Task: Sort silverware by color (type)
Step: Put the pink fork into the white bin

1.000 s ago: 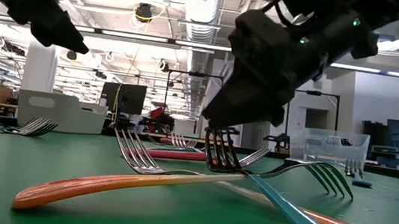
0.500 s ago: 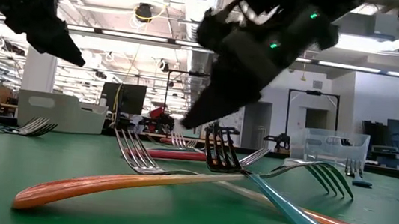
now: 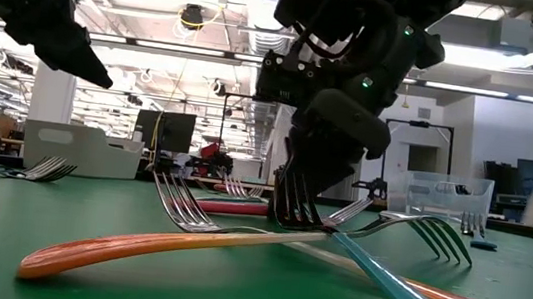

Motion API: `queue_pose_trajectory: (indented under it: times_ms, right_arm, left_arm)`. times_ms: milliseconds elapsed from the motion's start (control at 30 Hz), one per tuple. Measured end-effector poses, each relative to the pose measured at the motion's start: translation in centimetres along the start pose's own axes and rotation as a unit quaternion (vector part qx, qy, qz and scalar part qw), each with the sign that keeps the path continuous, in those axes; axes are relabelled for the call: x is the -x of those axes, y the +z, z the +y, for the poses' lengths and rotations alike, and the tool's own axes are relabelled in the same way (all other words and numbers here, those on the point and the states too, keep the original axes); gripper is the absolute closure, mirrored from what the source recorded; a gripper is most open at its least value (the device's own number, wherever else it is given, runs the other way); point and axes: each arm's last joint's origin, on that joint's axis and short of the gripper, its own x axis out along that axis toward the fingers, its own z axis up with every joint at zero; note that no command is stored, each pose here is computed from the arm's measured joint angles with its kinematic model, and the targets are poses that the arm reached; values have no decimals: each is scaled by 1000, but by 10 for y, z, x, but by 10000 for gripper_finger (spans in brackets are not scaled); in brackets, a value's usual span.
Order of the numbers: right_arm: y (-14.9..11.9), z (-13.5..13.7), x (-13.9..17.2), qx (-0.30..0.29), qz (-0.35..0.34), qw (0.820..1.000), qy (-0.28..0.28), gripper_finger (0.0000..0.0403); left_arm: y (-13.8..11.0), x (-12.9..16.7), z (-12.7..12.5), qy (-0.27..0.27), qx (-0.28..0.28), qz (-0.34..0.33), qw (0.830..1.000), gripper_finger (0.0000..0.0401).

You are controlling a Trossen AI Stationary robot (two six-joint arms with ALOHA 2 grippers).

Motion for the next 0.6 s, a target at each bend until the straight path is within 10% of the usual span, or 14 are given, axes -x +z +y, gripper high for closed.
queue_pose_trajectory:
  times_ms: [600]
  right_arm:
    - [-2, -20, -1, 28, 28, 999, 20, 301]
  left_arm:
    - [70, 54, 45, 202, -41, -153, 967, 214]
